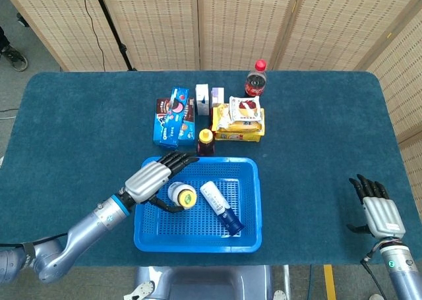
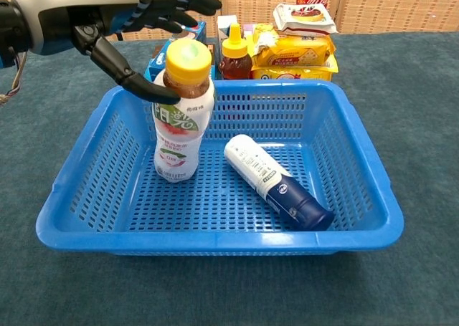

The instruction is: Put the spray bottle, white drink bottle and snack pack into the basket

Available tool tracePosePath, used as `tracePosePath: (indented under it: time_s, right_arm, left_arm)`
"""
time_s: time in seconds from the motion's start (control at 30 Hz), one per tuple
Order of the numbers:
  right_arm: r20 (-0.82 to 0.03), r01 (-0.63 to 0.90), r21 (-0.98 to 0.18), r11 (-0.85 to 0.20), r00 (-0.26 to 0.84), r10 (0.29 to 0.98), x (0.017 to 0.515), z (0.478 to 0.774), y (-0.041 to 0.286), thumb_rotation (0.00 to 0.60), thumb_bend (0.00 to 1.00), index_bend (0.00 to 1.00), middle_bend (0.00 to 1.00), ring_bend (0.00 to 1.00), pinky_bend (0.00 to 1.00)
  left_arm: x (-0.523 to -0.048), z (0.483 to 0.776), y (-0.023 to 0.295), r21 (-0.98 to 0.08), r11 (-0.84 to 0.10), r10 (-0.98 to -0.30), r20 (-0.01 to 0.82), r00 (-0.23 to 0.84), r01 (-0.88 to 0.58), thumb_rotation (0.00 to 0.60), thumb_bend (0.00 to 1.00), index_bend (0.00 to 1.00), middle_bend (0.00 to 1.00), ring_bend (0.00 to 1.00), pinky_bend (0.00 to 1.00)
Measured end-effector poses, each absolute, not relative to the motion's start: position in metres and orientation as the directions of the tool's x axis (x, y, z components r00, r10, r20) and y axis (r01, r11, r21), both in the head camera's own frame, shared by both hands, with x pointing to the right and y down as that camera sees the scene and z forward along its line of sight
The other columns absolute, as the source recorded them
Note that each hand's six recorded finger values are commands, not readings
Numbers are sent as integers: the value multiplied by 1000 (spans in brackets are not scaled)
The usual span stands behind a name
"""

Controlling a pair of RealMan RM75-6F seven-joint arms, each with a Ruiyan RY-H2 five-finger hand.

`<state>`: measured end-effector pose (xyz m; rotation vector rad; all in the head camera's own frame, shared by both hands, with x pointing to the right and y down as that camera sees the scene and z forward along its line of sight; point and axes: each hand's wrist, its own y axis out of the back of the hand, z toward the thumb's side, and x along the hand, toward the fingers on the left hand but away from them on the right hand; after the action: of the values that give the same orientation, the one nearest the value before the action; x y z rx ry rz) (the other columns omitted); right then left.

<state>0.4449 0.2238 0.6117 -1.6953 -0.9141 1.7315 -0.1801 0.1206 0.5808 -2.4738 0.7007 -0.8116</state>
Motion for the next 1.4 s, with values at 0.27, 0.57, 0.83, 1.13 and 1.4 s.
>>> tracePosePath:
  time_s: [0.27,0.57,0.83,1.13,1.4]
  right_arm:
    - [-625,72,-780,-622,-61,778,446,614,224,600,0,0,0,0,0]
    - [-582,96,-811,-577,-34,812,436,609,207,600,0,0,0,0,0]
    - [-533,117,-838,-532,27,845,422,605,170,600,0,0,0,0,0]
    - [-484,192,-843,-502,138,864,392,603,116,600,0,0,0,0,0]
    - [-378,264,-859,-438,250,891,347,588,51,600,0,69,0,0,0]
  left_arm:
    - [-213,548,92,-591,-655,-714,281,641,-471,495,143,0,0,0,0]
    - [-314,514,73,-687,-488,-839,200,506,-539,497,143,0,0,0,0]
    - [-405,517,102,-757,-393,-909,235,343,-523,497,143,0,0,0,0]
    - [-472,524,143,-823,-361,-932,340,129,-439,496,143,0,0,0,0]
    - [-474,530,154,-829,-369,-928,353,119,-420,493,143,0,0,0,0]
